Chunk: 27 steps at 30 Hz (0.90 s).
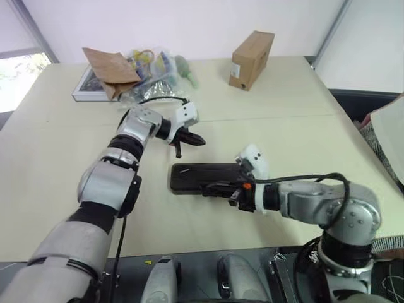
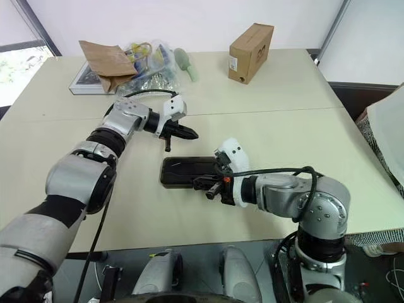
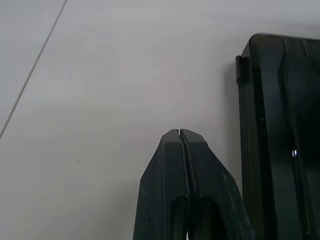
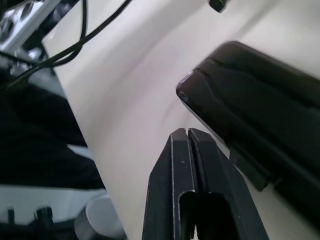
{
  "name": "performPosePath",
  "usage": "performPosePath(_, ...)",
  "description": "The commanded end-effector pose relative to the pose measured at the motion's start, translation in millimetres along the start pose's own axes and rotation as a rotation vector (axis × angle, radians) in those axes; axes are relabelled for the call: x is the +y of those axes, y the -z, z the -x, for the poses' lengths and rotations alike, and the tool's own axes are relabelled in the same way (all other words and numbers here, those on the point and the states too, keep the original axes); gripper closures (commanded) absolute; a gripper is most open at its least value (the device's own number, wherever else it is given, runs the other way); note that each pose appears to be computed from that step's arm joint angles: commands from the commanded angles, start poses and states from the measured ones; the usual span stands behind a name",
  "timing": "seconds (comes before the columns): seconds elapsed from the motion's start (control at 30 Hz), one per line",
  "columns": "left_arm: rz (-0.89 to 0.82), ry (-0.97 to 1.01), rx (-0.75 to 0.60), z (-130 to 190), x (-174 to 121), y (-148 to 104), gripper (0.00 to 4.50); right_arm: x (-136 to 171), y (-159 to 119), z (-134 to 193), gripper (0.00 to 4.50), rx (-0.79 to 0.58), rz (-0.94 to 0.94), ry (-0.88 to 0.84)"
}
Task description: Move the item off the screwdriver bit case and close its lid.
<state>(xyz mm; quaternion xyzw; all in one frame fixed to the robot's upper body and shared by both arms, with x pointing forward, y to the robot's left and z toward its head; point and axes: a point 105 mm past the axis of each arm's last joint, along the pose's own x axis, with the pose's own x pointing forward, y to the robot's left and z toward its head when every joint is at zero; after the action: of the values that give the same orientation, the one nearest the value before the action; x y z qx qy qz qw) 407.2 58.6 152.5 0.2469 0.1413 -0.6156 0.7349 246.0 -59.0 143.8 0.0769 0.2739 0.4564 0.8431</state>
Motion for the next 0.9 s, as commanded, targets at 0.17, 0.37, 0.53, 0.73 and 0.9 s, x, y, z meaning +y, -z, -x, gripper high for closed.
performPosePath(0.17,-0.123,-0.007,-0.018,-7.7,-1.6,-9.8,4.5,-12.7,33.6,-17.3,4.47,0.061,-0.264,0.153)
performPosePath(0.37,-0.117,-0.018,-0.043,-10.0,-2.1,-9.6,4.5,-5.5,43.0,-9.2,4.47,0.158,-0.393,0.208)
performPosePath(0.53,-0.109,-0.018,-0.067,-12.4,-4.0,-8.6,4.5,-7.8,40.7,-10.4,4.47,0.153,-0.413,0.252)
performPosePath(0.73,-0.105,0.001,-0.071,-17.1,-9.5,-2.2,4.5,-6.4,38.0,-13.1,4.47,0.146,-0.413,0.26)
performPosePath(0.9,-0.104,0.008,-0.077,-18.8,-11.2,-1.3,4.5,-3.7,33.7,-17.6,4.47,0.134,-0.419,0.258)
